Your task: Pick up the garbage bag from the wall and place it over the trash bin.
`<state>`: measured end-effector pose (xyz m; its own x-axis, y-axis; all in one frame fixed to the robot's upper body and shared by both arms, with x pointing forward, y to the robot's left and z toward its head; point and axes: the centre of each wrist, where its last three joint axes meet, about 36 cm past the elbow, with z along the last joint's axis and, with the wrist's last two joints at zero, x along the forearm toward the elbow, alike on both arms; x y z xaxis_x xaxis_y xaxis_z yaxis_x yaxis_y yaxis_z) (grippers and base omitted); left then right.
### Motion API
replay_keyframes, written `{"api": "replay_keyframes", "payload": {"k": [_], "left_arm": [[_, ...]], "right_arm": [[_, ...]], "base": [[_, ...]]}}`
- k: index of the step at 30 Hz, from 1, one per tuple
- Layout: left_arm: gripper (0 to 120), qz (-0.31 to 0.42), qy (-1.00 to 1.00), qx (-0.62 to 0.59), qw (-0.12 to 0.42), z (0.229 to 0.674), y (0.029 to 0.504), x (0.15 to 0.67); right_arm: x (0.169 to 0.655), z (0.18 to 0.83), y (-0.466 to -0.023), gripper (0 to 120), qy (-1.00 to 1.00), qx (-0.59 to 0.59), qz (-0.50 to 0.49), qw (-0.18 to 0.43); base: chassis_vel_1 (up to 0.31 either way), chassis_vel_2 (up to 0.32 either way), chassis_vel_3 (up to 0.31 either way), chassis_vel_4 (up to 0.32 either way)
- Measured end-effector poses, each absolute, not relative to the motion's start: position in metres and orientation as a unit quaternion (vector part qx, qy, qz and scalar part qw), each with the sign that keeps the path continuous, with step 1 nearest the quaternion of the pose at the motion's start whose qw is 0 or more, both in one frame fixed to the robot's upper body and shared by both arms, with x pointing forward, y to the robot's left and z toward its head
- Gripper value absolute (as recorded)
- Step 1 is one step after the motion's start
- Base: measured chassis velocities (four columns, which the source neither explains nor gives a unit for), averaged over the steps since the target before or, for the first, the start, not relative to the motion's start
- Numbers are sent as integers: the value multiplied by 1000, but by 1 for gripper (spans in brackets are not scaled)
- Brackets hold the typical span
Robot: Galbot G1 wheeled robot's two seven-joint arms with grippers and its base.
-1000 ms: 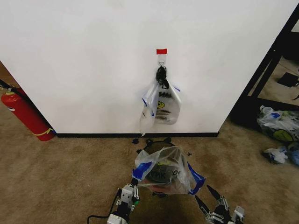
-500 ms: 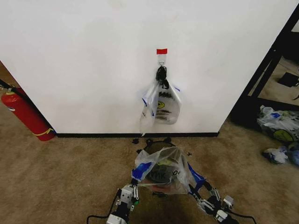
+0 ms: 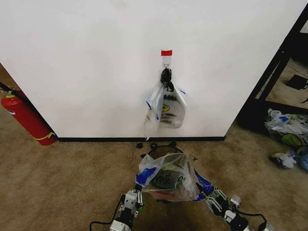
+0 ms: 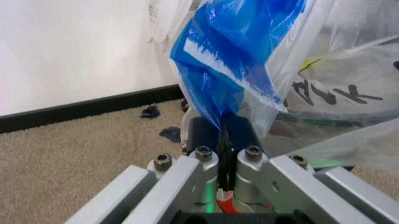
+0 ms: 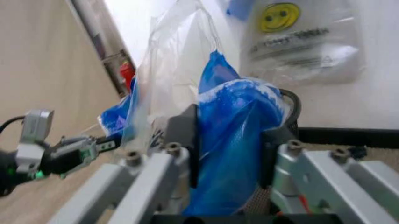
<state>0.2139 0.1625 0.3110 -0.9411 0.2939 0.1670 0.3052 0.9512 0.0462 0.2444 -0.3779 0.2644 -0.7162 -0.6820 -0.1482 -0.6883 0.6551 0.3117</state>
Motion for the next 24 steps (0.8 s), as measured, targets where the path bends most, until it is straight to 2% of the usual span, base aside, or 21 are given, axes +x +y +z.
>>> {"api": "replay_keyframes", "payload": {"k": [5,11,20,24], "left_arm": [[0,-35,-985,-152,79,311,162,214],[0,-40,-984,-152,84,305,163,214],[0,-59,-981,-159,94,288,167,204],[0,-61,-980,-161,95,283,164,207]], "right_arm": [[279,270,-393,0,913,-377,156,31],[297,256,-402,0,918,-370,144,23],[287,240,-422,0,887,-437,146,-25],[289,238,-434,0,897,-421,131,-29]], "base": [[0,0,0,0],[0,0,0,0],[0,0,0,0],[0,0,0,0]]}}
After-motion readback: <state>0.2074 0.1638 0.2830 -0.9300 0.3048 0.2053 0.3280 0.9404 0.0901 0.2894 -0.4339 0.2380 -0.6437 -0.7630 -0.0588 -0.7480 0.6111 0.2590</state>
